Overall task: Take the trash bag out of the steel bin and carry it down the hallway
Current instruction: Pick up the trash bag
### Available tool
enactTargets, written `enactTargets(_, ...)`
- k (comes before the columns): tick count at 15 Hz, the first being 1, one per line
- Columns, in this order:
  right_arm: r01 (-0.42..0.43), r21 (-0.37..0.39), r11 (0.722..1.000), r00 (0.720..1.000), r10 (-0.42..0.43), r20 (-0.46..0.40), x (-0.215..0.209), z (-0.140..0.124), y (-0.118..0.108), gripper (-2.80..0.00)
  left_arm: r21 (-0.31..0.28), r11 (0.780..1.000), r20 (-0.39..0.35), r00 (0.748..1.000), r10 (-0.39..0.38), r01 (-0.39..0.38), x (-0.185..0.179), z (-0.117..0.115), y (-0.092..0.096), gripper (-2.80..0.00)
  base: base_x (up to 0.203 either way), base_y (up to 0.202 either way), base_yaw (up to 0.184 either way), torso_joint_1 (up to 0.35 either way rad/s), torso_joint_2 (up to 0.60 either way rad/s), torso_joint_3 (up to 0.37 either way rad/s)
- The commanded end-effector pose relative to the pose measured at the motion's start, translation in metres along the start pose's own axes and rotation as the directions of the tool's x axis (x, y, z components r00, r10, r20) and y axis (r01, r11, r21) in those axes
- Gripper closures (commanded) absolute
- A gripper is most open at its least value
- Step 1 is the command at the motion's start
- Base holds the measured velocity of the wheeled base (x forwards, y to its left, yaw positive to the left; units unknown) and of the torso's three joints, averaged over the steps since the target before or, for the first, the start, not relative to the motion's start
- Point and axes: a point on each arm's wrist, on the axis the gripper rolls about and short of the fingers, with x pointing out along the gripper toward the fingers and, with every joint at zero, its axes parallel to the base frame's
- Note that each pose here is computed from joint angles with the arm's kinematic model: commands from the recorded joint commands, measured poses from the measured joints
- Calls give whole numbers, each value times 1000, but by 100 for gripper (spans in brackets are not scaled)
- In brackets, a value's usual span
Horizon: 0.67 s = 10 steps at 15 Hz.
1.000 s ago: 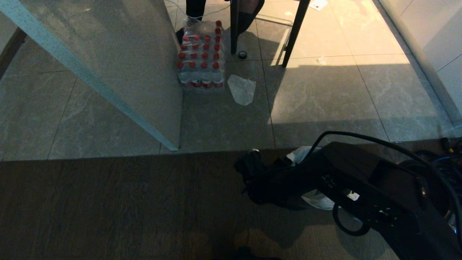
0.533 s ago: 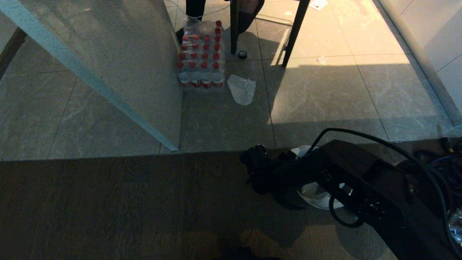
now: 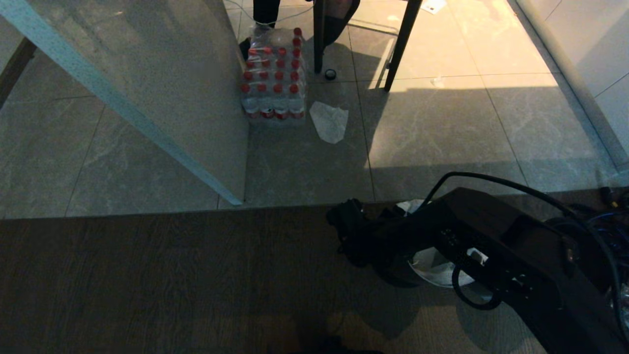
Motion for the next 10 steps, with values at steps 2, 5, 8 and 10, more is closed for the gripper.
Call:
enactTargets(2, 13, -3, 1000, 1000, -13, 5, -10, 0, -10, -280, -1, 1000, 1, 1000, 0, 0, 0, 0, 0, 0, 0, 0, 0, 0, 0, 0)
enactTargets(5, 6, -57, 998, 1000, -5, 3, -13, -9, 1, -280, -1, 1000, 1, 1000, 0, 0, 0, 0, 0, 0, 0, 0, 0, 0, 0, 0)
enactTargets(8, 12, -37, 999, 1000, -12, 3, -10, -4, 10, -280, -1, 1000, 1, 1000, 0, 0, 0, 0, 0, 0, 0, 0, 0, 0, 0, 0)
enactTargets(10, 26, 30, 999, 1000, -26, 4, -2, 11, 11, -280, -1, 1000, 1, 1000, 0, 0, 0, 0, 0, 0, 0, 0, 0, 0, 0, 0)
